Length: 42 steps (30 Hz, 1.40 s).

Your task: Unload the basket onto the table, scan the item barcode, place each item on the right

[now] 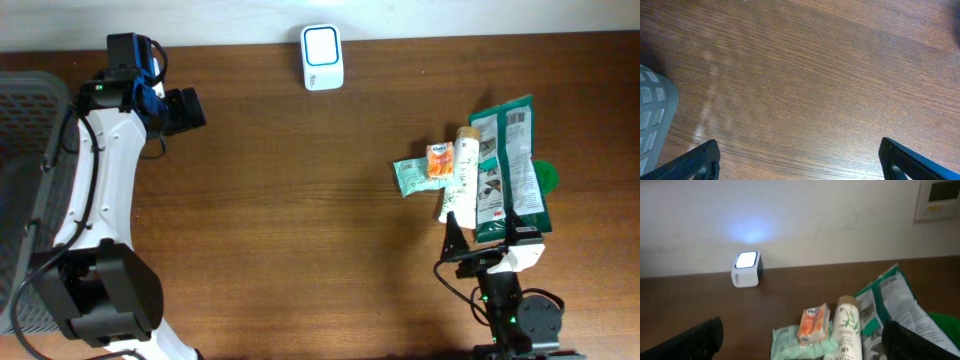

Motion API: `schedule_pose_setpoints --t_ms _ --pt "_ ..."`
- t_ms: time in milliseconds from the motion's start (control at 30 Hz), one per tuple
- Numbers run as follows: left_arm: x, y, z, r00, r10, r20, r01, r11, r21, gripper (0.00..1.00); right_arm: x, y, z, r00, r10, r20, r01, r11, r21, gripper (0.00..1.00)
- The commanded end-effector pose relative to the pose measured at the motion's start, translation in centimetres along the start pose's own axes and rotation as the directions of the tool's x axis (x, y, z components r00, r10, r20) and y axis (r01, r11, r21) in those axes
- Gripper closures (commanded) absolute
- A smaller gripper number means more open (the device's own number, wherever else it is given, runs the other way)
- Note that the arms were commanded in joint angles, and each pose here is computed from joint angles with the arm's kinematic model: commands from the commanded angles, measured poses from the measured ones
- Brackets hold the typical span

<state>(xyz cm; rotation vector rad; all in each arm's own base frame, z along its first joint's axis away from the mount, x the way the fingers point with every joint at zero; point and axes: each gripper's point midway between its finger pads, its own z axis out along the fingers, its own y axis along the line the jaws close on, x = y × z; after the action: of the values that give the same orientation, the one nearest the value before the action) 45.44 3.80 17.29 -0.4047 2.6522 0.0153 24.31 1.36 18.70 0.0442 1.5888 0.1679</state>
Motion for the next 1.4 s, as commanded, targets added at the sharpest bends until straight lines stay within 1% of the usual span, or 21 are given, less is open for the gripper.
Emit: schedule_pose_setpoints --t_ms 0,67,733,800,867,933,1033,1067,1100,1200,1233,1267,1333,1367 --pt "-0.2 0.0 -0.5 1.0 0.004 0.012 -0.004 1.0 0.009 0.01 1.8 -0.1 0.2 1.0 0.004 -0.028 -0.004 1.0 -0.008 0.02" --pt "-0.2 0.0 -0.5 1.0 0.004 0.012 -0.004 1.0 0.008 0.01 2.9 -0.1 0.3 0.999 0.01 -0.054 -0.01 1.0 -0.012 0.02" --pt "-0.2 0.0 -0.5 1.0 0.004 0.012 -0.004 1.0 0.008 0.01 2.9 -0.2 0.3 0.999 0.009 -0.053 -0.009 1.0 -0.007 0.02" --pt "-0.2 -0.7 -1.1 1.0 0.017 0.022 -0.017 1.0 0.018 0.01 2.9 -0.2 0.3 0.999 0.009 -0.053 -0.009 1.0 -0.007 0.02" --pt "-0.5 -1.9 -3.3 0.997 0.038 0.071 -0.041 0.998 0.041 0.01 2.9 -0.2 0.3 0.999 0.009 -0.053 -0.01 1.0 -0.007 0.02" --pt "-0.8 -3.7 -6.9 0.987 0.066 0.147 -0.078 0.994 0.078 0.01 2.9 -0.2 0.3 0.999 0.009 -0.053 -0.01 1.0 -0.007 0.02" --pt "0.2 -7.9 -12.7 0.956 0.134 0.262 -0.179 0.972 0.153 0.01 2.9 -0.2 0.3 0.999 0.009 -0.053 -0.009 1.0 -0.007 0.02" --pt "0.5 -8.4 -14.1 0.941 0.149 0.303 -0.198 0.97 0.138 0.01 2.9 -0.2 0.3 0.999 0.009 -0.053 -0.009 1.0 -0.007 0.02" --pt "0.6 -8.1 -14.9 0.931 0.152 0.332 -0.198 0.974 0.11 0.01 2.9 -0.2 0.3 0.999 0.009 -0.053 -0.01 1.0 -0.007 0.02" --pt "1.8 -7.7 -16.0 0.903 0.137 0.408 -0.202 0.972 0.121 0.01 2.9 -0.2 0.3 0.999 0.009 -0.053 -0.01 1.0 -0.007 0.02" --pt "2.0 -7.6 -16.0 0.882 0.117 0.457 -0.199 0.971 0.135 0.01 2.9 -0.2 0.3 0.999 0.009 -0.053 -0.009 1.0 -0.007 0.02" --pt "2.4 -7.3 -16.3 0.833 0.075 0.548 -0.194 0.967 0.164 0.01 2.9 -0.2 0.3 0.999 0.009 -0.053 -0.009 1.0 -0.007 0.02" --pt "3.9 -6.5 -16.4 0.793 0.044 0.608 -0.195 0.963 0.185 0.01 2.9 -0.2 0.3 0.999 0.009 -0.053 -0.009 1.0 -0.007 0.02" --pt "5.5 -5.8 -16.2 0.776 0.03 0.63 -0.195 0.962 0.193 0.01 2.9 -0.2 0.3 0.999 0.009 -0.053 -0.009 1.0 -0.007 0.02"
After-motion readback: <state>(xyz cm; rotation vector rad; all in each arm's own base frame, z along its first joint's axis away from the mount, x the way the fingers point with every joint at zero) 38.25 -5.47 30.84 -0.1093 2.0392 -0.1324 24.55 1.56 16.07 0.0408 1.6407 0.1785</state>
